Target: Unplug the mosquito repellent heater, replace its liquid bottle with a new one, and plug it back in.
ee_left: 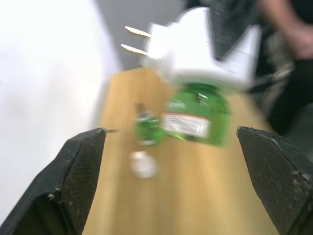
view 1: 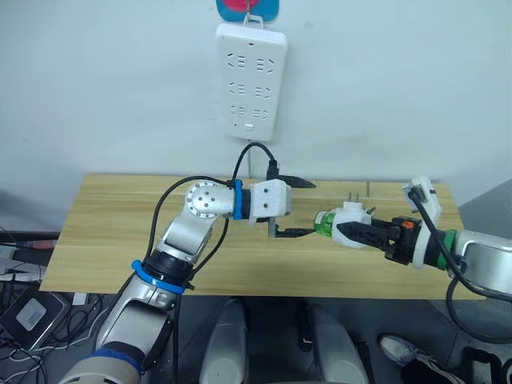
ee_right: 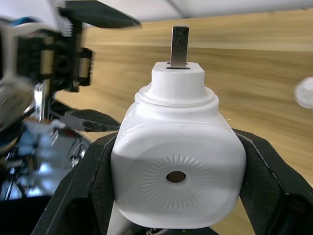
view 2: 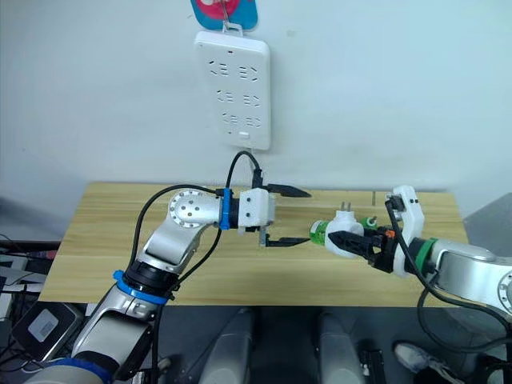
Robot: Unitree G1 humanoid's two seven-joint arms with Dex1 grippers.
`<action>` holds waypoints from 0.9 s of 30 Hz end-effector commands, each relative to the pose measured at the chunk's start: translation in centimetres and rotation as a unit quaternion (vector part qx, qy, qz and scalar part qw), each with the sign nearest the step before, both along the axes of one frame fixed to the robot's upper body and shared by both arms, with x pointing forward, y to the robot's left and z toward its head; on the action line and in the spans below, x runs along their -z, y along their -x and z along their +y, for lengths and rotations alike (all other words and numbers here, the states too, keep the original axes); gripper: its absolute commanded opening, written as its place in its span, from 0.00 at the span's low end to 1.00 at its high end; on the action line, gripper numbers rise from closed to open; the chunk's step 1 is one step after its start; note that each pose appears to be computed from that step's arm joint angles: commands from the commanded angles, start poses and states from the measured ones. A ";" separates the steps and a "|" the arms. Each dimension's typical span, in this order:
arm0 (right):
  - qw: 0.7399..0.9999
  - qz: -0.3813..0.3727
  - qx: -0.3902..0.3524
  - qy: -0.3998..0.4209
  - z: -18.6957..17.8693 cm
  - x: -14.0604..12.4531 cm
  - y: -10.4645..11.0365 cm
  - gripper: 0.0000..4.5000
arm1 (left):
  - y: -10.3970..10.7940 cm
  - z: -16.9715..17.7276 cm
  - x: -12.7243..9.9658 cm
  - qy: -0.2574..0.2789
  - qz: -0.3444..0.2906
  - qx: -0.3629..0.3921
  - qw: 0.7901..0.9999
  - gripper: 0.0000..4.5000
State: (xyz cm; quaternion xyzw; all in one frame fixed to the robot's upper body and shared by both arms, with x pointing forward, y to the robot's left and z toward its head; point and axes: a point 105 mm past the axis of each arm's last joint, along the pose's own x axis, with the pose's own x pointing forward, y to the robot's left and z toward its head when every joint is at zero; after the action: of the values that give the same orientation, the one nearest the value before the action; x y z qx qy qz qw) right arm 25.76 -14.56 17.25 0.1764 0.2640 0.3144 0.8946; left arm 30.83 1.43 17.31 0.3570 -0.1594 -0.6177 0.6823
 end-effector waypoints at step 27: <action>0.999 0.005 0.031 -0.025 2.5 -0.9 0.2 0.66 | 0.7 -3.6 2.1 -0.070 -0.120 -0.044 0.989 0.66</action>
State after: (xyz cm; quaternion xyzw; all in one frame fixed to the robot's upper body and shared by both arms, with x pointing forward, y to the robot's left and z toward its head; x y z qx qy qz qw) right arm 26.10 -12.55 17.39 0.2062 0.2659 0.2764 0.9002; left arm 30.51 -1.88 15.13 0.4818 -0.1747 -0.5479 0.6611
